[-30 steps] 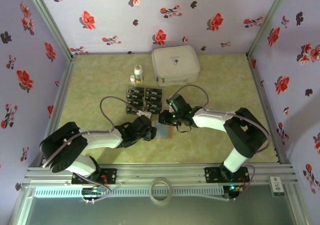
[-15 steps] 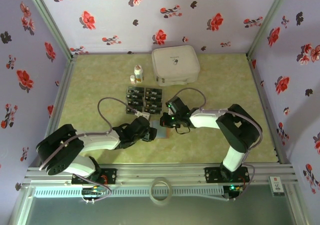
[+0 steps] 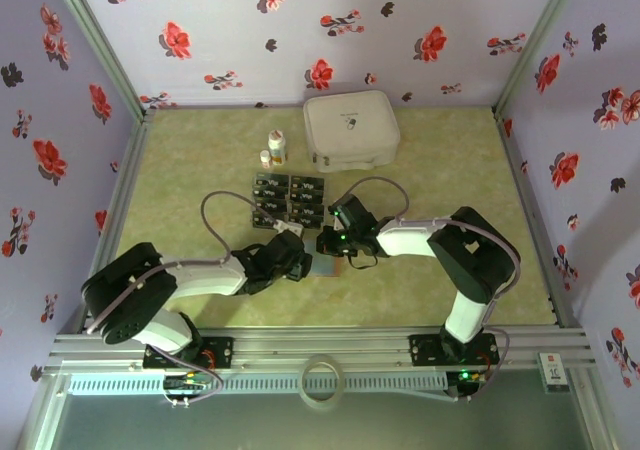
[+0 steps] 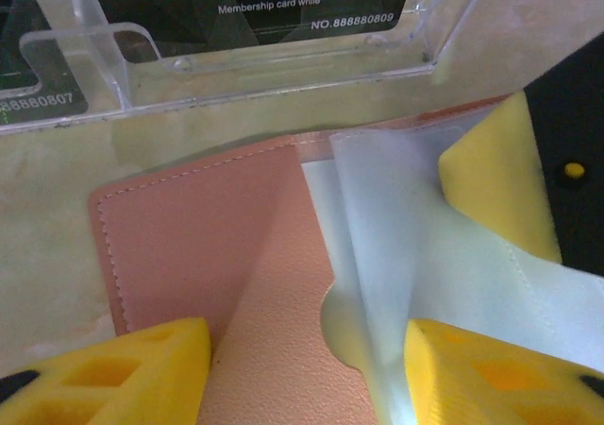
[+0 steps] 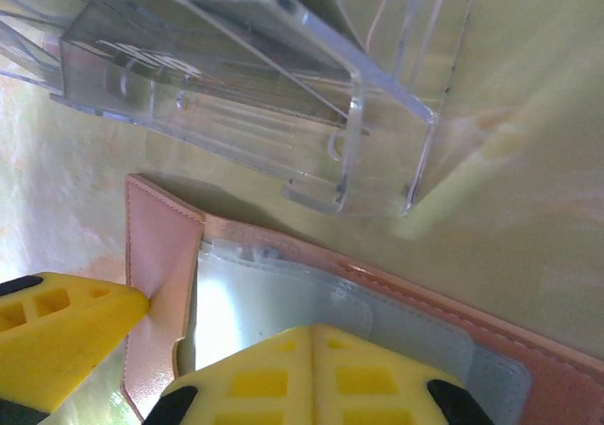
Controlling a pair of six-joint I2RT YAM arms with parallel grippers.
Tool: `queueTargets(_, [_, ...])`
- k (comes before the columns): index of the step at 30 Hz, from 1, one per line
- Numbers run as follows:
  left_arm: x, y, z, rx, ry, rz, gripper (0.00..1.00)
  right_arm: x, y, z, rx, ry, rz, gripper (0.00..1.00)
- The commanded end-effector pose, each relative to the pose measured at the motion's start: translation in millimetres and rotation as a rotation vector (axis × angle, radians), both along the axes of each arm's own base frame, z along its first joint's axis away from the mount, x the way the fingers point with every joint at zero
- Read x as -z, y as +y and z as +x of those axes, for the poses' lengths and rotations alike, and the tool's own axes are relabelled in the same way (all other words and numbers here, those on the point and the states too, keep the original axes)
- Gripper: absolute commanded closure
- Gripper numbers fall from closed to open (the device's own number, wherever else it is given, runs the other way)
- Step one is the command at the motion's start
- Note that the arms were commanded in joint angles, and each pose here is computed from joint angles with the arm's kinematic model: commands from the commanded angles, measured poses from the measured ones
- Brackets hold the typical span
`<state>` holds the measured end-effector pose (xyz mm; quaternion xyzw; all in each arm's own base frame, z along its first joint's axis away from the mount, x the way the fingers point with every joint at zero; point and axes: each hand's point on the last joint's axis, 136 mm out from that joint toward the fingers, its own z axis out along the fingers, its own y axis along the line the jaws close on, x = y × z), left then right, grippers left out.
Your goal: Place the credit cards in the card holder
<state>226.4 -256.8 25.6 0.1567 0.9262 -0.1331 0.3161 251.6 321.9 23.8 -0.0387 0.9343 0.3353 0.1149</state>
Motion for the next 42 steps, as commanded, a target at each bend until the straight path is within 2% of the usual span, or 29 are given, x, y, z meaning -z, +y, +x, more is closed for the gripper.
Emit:
queueTargets(1, [24, 7, -15, 0.036, 0.069, 0.095, 0.46, 0, 6, -1, -0.001, 0.017, 0.012, 0.88])
queueTargets(10, [33, 9, -19, 0.032, 0.086, 0.110, 0.52, -29, 4, 6, 0.004, -0.035, 0.027, 0.62])
queueTargets(15, [34, 9, -19, 0.028, 0.085, 0.104, 0.53, -41, -10, 11, 0.038, -0.068, 0.014, 0.52])
queueTargets(25, [33, 8, -20, 0.029, 0.083, 0.098, 0.53, -32, -16, 8, 0.053, -0.048, 0.007, 0.48])
queueTargets(34, [31, 8, -19, 0.029, 0.078, 0.091, 0.52, -30, 0, 4, 0.033, -0.005, 0.074, 0.46])
queueTargets(37, [24, 8, -17, 0.024, 0.064, 0.081, 0.48, -34, 8, 3, 0.031, 0.009, 0.116, 0.46])
queueTargets(42, [-12, 11, -11, -0.007, -0.029, 0.000, 0.33, -48, 19, 2, 0.039, 0.018, 0.181, 0.46])
